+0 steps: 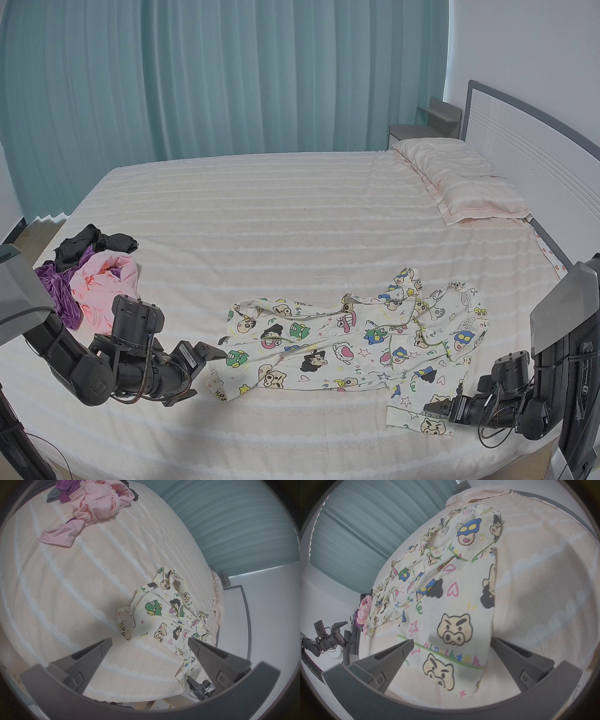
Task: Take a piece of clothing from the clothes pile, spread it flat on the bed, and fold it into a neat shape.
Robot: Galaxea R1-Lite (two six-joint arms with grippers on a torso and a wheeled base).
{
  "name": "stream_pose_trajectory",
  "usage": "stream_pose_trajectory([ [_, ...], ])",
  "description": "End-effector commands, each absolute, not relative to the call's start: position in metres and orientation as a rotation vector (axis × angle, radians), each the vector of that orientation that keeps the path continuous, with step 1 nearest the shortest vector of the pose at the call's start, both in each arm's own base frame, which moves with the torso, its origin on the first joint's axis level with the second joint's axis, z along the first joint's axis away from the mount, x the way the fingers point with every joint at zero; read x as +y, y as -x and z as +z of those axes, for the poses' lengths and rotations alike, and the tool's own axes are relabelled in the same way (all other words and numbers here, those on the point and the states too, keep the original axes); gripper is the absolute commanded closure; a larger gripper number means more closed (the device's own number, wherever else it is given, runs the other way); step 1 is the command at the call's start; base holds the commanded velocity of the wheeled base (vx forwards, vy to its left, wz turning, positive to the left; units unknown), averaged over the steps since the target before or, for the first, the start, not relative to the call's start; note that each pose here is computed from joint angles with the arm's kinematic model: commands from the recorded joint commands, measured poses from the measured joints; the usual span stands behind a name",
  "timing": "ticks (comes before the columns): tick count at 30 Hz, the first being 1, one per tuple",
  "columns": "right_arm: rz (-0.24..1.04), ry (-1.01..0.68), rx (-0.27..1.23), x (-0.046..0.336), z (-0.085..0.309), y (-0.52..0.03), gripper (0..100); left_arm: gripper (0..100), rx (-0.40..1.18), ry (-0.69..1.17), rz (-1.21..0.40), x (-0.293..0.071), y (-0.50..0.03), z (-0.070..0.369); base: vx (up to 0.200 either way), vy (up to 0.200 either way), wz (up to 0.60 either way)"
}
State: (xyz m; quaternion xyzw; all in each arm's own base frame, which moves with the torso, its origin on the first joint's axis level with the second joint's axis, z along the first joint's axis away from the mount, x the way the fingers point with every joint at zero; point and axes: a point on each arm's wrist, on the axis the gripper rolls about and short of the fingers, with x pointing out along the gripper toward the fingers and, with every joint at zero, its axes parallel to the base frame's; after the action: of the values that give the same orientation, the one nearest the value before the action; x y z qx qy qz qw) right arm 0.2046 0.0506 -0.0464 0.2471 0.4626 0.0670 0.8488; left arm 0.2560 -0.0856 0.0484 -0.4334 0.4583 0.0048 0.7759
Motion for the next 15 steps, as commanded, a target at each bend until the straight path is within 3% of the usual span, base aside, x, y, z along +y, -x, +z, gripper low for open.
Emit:
stream_pose_trajectory([
  [1, 0.170, -0.502, 1.022, 0.061, -0.050, -0.196, 0, 0, 0.994, 0.938, 0.012, -0.085, -0.255, 0.048, 0.000, 0.000, 0.00],
  [4, 0.158, -0.497, 1.017, 0.061, -0.050, -0.197, 0, 0, 0.993, 0.938, 0.011, -0.085, -0.255, 0.048, 0.000, 0.000, 0.00],
  [5, 0.158, -0.497, 1.017, 0.061, -0.050, -0.197, 100, 0, 0.993, 0.938, 0.011, -0.085, -0.255, 0.048, 0.000, 0.000, 0.00],
  [15, 0.126, -0.490, 1.002, 0.055, -0.032, -0.193, 100, 0, 1.020, 0.902, -0.016, -0.099, -0.251, 0.044, 0.000, 0.000, 0.00],
])
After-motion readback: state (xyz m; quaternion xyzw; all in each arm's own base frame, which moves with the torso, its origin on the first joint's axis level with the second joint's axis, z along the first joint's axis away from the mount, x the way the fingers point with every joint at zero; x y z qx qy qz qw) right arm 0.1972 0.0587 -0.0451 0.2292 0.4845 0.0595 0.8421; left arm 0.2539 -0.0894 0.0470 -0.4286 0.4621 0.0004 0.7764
